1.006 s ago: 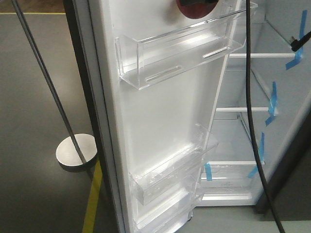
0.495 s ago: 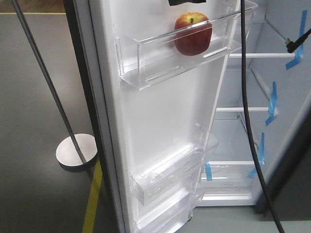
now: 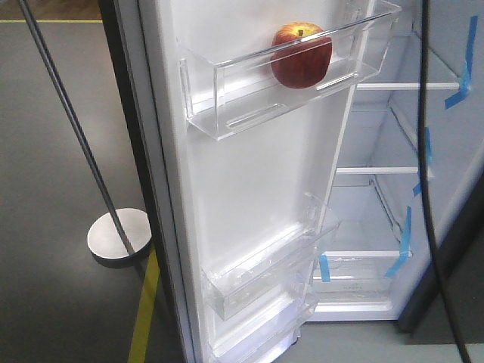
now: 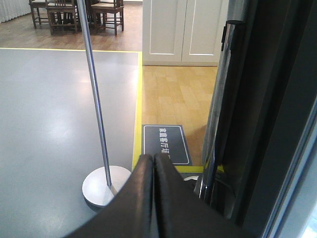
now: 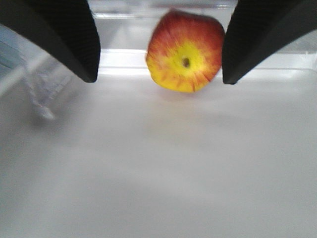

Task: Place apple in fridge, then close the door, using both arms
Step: 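Lower the apple into the upper clear door bin with the right gripper, then open the right gripper and withdraw it from the apple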

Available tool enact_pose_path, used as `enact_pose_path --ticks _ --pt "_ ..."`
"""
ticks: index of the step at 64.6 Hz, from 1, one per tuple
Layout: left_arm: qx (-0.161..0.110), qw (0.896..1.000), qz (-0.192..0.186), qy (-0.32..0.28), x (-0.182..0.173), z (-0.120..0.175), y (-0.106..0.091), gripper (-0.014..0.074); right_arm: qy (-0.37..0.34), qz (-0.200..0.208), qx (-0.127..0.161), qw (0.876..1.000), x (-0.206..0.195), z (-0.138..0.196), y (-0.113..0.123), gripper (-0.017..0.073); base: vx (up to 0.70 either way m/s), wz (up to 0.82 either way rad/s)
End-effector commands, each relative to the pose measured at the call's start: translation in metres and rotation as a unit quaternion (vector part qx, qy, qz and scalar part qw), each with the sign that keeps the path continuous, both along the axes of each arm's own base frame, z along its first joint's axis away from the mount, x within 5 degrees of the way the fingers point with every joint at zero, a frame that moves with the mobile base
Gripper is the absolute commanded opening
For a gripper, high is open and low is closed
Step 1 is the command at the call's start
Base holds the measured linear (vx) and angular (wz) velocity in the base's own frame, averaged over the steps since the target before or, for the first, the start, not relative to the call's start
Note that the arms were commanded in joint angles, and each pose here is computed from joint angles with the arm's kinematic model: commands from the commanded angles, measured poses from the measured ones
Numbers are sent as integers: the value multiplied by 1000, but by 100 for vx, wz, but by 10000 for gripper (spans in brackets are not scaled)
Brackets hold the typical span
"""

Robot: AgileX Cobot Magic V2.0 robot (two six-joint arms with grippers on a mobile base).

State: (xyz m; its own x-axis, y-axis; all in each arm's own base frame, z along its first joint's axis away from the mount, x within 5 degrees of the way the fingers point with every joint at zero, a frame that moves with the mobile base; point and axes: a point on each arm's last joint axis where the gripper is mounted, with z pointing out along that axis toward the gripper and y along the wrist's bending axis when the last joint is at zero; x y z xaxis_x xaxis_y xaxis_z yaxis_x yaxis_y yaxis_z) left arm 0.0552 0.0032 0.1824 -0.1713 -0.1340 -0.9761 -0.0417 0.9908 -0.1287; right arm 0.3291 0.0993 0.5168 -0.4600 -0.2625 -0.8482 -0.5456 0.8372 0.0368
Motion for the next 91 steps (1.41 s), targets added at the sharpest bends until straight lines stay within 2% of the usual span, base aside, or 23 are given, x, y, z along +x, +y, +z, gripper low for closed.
enact_pose_path --ticks 1,7,17,21,29,32,41,54,66,91 --pt "-2 1000 -10 -28 1 -1 -2 -5 -47 -37 -2 998 -49 31 -21 484 0 0" --pt "-2 1000 -10 -28 1 -1 -2 -5 -59 -69 -13 996 -78 36 -37 484 0 0" --pt "-2 1000 -10 -28 1 -1 -2 -5 -55 -109 -37 992 -125 18 -58 484 0 0" --pt "-2 1000 -10 -28 1 -1 -2 -5 -53 -136 -34 989 -139 3 -66 484 0 0" --pt "-2 1000 -10 -28 1 -1 -2 -5 -85 -208 2 974 -182 -26 -83 484 0 0" --pt "-2 1000 -10 -28 1 -1 -2 -5 -85 -221 4 971 -194 -43 -86 484 0 0" --pt "-2 1000 -10 -28 1 -1 -2 -5 -83 -229 10 970 -237 -88 -89 484 0 0" --pt "-2 1000 -10 -28 1 -1 -2 -5 -54 -228 9 972 -257 -132 -89 484 0 0" --pt "-2 1000 -10 -28 1 -1 -2 -5 -60 -227 0 972 -257 -134 -90 484 0 0" --pt "-2 1000 -10 -28 1 -1 -2 -5 -54 -225 4 973 -258 -135 -89 484 0 0"
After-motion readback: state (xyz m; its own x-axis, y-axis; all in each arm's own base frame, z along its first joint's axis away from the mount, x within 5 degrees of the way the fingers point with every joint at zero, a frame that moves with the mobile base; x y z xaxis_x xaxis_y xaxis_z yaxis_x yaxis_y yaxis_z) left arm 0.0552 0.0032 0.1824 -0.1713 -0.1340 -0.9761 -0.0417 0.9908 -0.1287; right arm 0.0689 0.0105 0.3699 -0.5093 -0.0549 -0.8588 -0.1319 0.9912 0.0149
